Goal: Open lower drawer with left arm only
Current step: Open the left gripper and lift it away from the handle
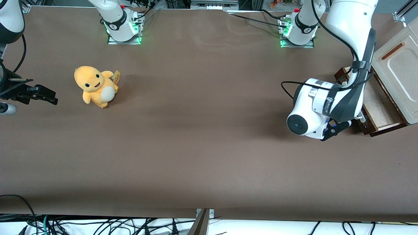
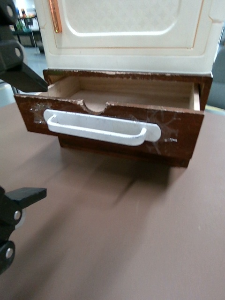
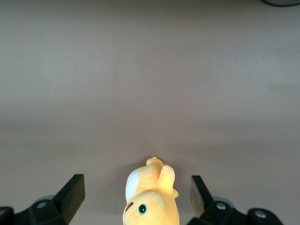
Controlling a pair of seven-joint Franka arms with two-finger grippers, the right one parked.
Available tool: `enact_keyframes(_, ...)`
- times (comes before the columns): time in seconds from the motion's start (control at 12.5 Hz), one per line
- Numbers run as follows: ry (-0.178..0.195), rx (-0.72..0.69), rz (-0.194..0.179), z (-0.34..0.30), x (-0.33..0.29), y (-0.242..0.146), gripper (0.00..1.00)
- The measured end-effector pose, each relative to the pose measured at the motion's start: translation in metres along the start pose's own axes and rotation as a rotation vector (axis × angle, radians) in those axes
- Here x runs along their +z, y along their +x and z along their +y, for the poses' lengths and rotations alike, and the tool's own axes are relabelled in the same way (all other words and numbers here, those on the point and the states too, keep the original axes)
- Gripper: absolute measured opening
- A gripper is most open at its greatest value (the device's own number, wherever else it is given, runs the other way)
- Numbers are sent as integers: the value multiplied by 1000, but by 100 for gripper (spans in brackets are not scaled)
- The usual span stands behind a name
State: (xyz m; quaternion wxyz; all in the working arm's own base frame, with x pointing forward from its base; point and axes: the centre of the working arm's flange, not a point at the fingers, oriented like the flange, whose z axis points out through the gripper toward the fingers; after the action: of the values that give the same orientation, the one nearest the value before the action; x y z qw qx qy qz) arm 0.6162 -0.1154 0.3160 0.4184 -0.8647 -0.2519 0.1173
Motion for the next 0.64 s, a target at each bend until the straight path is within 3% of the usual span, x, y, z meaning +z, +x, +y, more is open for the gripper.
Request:
enact_keyframes(0.32,-193,148,-41,-41,-51,5,90)
enact_keyframes(0.64,-437,275,-46,-120,-99,13,91)
